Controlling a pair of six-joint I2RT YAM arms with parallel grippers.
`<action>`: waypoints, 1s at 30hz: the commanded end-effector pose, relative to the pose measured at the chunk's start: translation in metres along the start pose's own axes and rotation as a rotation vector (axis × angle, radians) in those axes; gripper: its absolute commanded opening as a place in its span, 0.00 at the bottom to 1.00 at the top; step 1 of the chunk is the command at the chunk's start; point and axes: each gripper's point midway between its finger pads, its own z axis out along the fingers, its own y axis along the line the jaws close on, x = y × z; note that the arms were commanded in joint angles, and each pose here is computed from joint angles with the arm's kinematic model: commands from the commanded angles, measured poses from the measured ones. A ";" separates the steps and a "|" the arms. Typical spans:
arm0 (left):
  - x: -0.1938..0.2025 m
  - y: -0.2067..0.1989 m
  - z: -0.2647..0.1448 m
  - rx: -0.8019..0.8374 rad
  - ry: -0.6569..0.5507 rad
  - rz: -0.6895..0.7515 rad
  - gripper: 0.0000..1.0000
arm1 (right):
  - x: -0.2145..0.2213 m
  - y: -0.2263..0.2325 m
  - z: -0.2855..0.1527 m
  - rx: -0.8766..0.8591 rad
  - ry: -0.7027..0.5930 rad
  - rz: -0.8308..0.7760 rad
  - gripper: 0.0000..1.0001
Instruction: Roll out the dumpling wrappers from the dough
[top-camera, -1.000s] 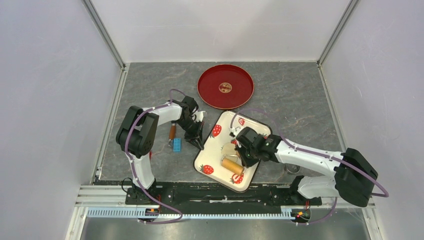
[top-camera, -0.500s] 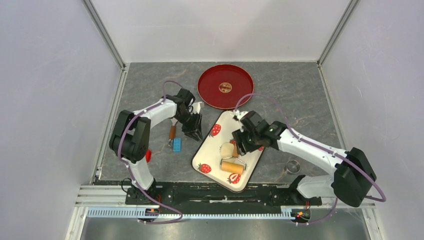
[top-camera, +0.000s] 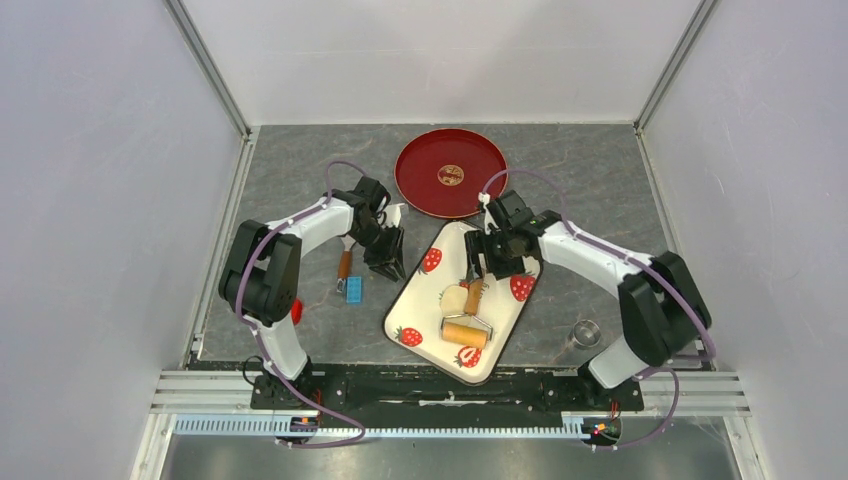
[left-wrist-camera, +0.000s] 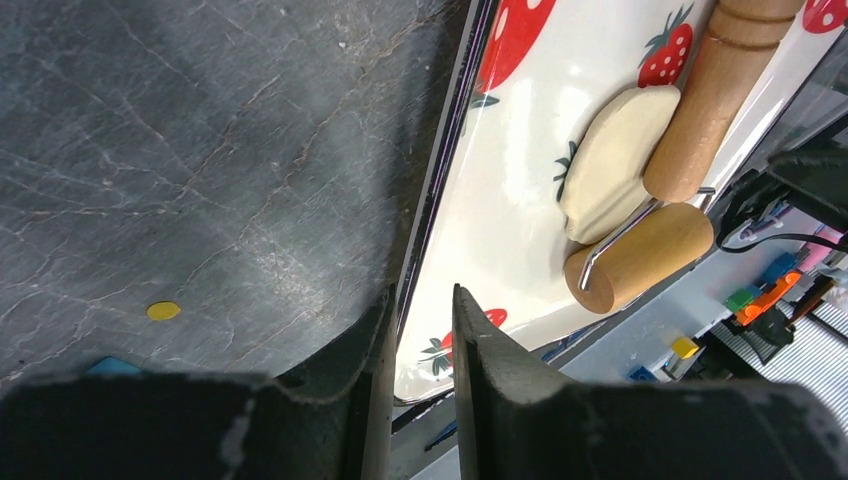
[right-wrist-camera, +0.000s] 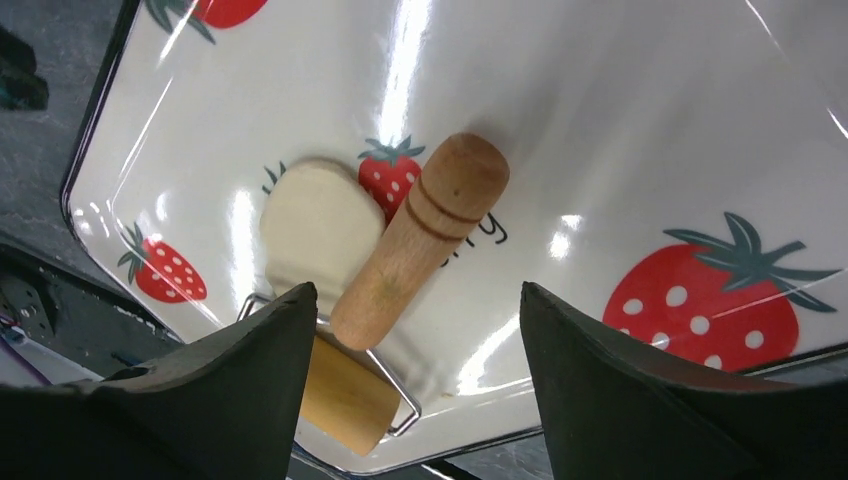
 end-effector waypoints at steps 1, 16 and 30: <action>0.002 -0.001 -0.006 -0.007 -0.019 0.035 0.31 | -0.021 0.005 0.013 0.004 -0.003 0.025 0.71; 0.001 -0.001 -0.007 -0.007 -0.026 0.051 0.29 | -0.023 -0.014 0.054 0.127 0.042 0.070 0.21; -0.033 -0.062 -0.056 0.178 -0.218 0.164 0.41 | -0.104 0.038 -0.036 0.027 -0.181 0.053 0.00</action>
